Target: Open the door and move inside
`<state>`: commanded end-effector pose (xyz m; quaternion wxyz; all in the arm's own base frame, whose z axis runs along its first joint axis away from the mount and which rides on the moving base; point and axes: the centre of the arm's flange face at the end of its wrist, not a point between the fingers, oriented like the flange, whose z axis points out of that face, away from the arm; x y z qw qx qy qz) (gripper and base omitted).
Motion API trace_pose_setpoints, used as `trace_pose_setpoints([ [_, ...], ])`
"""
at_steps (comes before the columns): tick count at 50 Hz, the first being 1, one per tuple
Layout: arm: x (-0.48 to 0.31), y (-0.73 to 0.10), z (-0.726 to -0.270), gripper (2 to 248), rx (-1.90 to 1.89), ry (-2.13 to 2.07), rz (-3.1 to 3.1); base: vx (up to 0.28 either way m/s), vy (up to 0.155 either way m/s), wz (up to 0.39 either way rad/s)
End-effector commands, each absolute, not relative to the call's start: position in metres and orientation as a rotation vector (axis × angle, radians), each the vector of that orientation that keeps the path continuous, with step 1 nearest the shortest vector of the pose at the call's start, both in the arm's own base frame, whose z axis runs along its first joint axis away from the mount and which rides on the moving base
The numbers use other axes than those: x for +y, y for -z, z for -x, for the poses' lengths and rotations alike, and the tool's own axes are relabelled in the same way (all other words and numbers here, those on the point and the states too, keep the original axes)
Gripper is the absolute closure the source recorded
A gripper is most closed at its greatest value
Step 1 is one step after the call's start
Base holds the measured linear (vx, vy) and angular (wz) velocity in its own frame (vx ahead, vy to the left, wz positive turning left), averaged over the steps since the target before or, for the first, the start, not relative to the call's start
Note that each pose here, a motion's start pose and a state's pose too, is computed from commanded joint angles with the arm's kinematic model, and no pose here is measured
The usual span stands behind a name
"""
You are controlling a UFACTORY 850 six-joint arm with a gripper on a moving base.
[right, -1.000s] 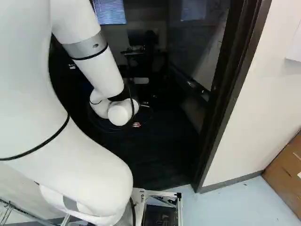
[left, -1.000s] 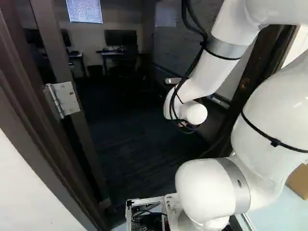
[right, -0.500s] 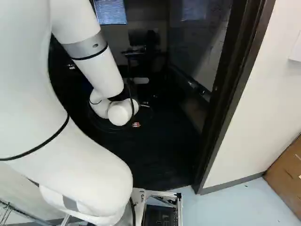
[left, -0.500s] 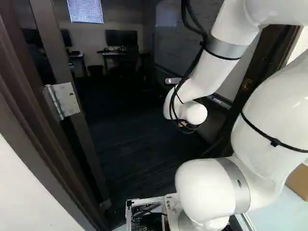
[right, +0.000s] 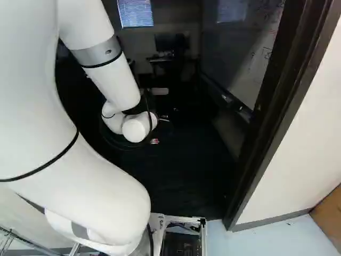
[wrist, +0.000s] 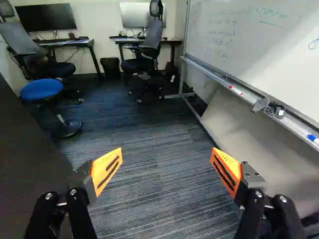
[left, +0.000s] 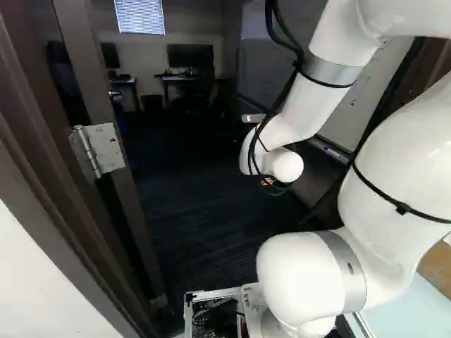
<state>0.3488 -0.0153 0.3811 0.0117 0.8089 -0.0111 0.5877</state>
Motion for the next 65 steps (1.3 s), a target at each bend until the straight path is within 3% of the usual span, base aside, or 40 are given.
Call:
trace_pose_setpoints([
  [33,-0.0153,-0.3811,-0.3488,3,-0.034,-1.833,-2.522,0.151,-0.029,0.165],
  [65,-0.0153,-0.3811,-0.3488,3,-0.034,-1.833,-2.522,0.138,0.019,0.108],
])
